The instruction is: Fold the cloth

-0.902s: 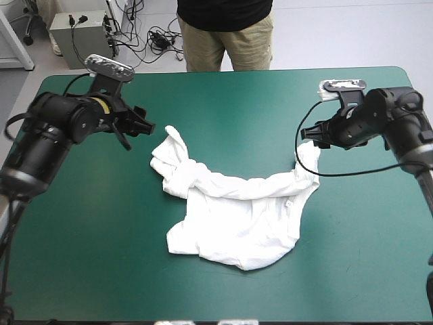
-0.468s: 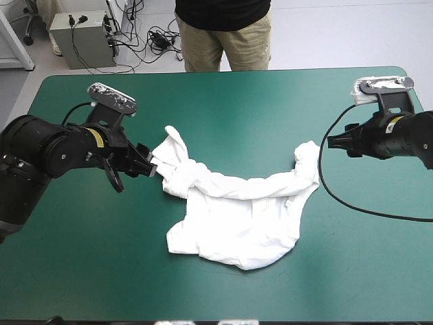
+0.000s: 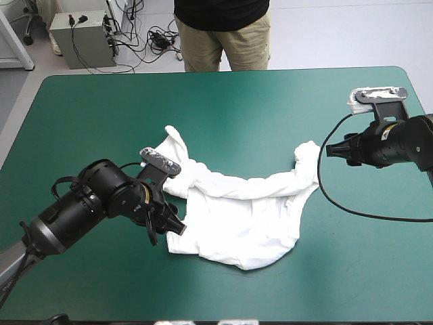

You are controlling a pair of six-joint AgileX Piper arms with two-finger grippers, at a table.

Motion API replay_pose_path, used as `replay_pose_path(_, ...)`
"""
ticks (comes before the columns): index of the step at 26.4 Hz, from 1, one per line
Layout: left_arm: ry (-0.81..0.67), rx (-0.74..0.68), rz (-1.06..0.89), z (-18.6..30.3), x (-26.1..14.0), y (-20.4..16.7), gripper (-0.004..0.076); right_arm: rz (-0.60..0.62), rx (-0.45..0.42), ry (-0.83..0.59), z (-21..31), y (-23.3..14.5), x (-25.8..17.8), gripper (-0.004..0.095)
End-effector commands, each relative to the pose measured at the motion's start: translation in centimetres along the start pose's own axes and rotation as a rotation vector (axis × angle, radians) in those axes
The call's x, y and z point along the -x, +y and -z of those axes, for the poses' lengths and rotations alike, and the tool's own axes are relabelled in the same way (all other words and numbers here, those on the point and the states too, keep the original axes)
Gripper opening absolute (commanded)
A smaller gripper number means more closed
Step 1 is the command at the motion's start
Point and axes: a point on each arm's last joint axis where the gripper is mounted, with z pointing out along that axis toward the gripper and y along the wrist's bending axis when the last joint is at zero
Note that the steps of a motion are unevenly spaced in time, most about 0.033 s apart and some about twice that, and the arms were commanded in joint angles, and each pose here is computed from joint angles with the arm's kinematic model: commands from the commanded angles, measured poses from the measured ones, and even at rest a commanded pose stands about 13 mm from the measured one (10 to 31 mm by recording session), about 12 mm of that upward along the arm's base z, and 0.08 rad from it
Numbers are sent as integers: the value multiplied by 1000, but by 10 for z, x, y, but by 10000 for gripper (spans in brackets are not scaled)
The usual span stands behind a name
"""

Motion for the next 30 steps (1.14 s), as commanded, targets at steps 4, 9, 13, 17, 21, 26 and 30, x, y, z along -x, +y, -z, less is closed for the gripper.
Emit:
replay_pose_path(4,-27,-13,11,-25,-13,-5,434,4,-8,-89,14,-2,4,470)
replay_pose_path(9,50,-17,0,-51,-19,-9,434,3,-8,-89,14,-2,4,470)
replay_pose_path(13,85,-70,-20,-73,-12,-18,434,3,-8,-89,14,-2,4,470)
replay_pose_path(17,131,-62,-31,-94,-8,-20,433,-1,-8,-78,14,-2,3,470)
replay_pose_path(21,220,-50,-39,-124,-9,-24,433,-6,-5,-74,14,-1,3,470)
replay_pose_path(26,300,-56,-34,-148,-11,-28,261,-8,0,-73,14,-1,3,470)
replay_pose_path(30,294,-64,-42,-147,-10,-28,-9,-18,26,-40,5,2,4,499)
